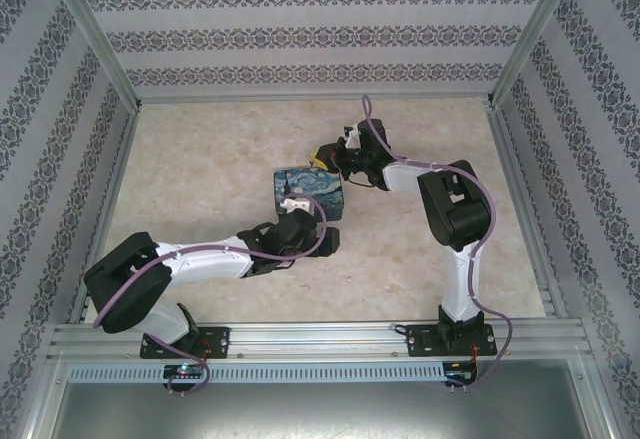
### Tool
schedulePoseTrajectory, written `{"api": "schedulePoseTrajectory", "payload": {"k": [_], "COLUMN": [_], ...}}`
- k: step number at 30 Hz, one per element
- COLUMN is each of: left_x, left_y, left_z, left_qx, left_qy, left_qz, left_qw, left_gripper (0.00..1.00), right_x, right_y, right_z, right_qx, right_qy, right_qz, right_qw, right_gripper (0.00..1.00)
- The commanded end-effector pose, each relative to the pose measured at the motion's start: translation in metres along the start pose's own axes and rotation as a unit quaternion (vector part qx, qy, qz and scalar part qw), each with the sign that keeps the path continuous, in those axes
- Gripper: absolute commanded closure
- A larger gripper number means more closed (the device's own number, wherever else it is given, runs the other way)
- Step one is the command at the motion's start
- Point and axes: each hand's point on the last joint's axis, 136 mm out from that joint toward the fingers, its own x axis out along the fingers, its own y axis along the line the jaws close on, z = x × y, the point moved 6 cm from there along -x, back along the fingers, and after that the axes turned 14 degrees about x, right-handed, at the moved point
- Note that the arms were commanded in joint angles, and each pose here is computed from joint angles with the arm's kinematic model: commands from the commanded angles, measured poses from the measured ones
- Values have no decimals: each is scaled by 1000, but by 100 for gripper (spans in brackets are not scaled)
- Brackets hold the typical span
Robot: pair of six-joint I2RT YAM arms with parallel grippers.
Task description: Unlock a padlock with a key
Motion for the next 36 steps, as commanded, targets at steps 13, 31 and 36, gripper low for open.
{"api": "schedulePoseTrajectory", "payload": {"k": [13,31,36], "left_x": [4,21,38], "left_y": [0,35,28], "left_z": [-2,10,8], "left_qx": [24,-6,1], "left_qy": [-53,-75,-56], "left_qz": [-25,-47,-70], "left_qw": [998,996,996], "left_gripper": [0,4,6], "right_x": [7,9,9], "right_y": [0,-10,-14], "right_z": [-30,-34,-33], "right_qx": [-49,-54,-52], "right_qy": [-11,-20,-19], "right_qz": [-46,-71,-75], "right_qw": [998,996,996], "right_gripper": [100,100,100]}}
